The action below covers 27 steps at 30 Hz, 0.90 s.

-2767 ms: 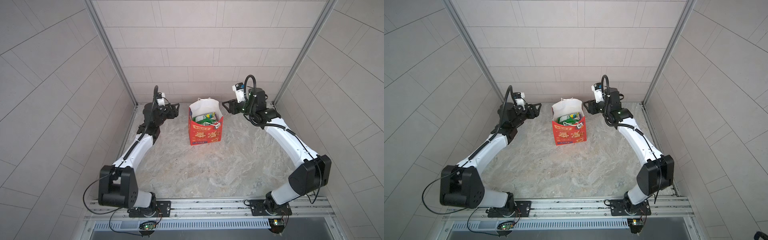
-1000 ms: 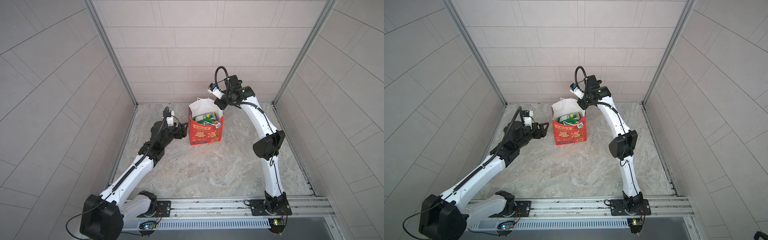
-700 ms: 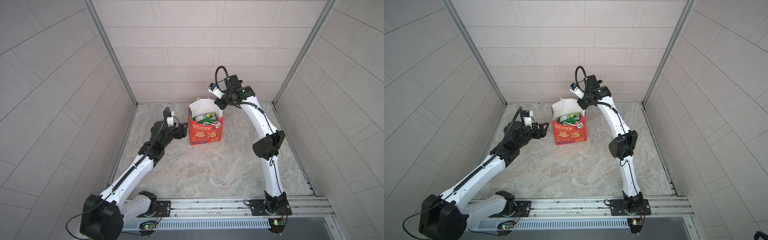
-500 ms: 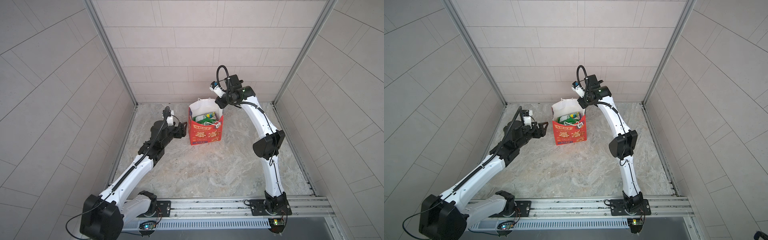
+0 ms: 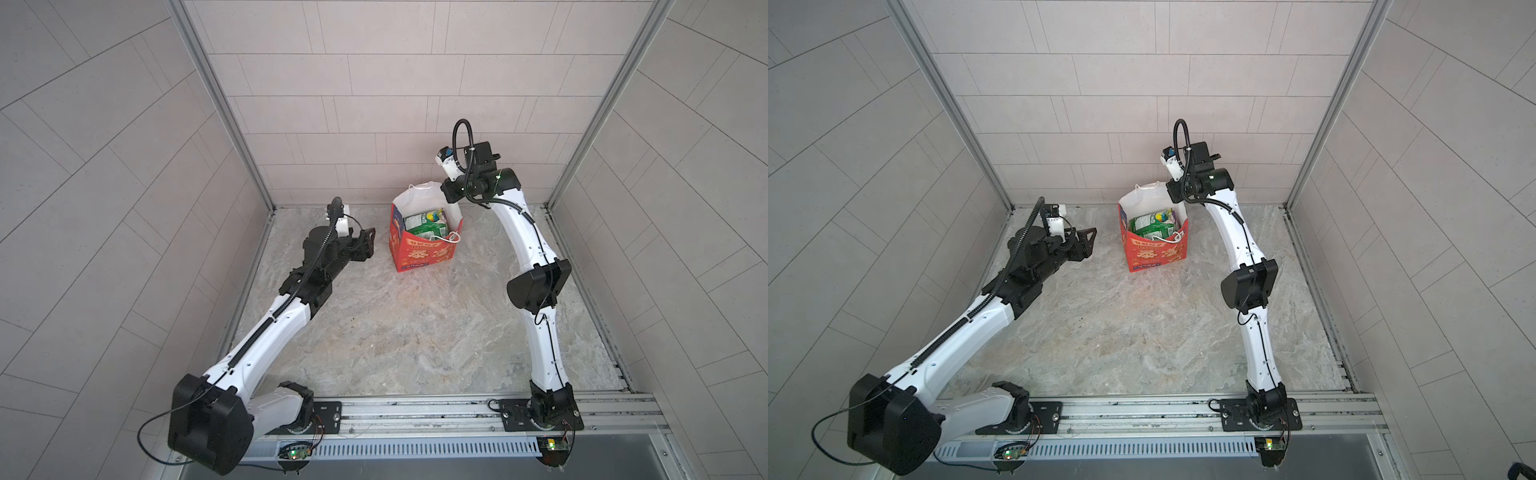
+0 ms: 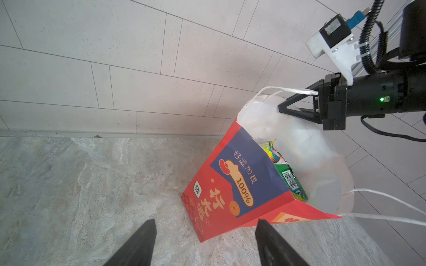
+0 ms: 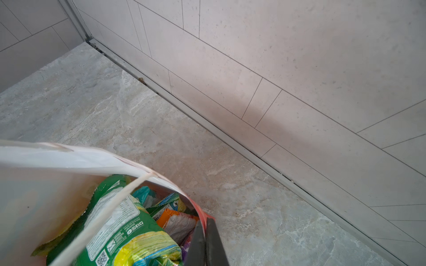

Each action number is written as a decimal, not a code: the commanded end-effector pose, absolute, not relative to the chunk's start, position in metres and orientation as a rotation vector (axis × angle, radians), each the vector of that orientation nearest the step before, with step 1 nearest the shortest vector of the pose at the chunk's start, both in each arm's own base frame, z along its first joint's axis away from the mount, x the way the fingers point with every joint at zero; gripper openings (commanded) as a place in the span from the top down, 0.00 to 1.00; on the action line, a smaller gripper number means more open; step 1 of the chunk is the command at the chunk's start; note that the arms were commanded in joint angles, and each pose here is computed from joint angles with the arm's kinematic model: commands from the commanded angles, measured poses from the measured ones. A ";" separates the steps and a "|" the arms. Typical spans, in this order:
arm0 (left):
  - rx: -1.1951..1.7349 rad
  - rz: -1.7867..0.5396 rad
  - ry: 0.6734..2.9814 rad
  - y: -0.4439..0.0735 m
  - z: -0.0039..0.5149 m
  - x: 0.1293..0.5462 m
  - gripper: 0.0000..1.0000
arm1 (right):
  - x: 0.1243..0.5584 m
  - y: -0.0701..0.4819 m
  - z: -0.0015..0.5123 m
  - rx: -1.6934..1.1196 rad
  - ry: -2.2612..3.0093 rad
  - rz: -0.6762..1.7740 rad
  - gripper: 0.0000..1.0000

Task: Take the snacks out of the paper bag

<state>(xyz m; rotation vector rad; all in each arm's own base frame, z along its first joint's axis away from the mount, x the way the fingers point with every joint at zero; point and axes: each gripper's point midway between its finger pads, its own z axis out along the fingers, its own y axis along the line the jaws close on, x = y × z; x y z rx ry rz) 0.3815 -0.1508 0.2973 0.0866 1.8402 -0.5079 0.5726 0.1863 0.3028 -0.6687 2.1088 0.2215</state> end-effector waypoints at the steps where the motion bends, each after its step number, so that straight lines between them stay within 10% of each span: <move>1: 0.118 -0.505 1.788 -0.152 0.318 0.377 0.28 | 0.553 0.199 0.383 -0.674 1.905 0.266 1.00; 27: 0.413 -0.492 1.814 -0.178 0.302 0.287 0.32 | 0.400 0.188 0.364 -0.700 1.597 0.374 1.00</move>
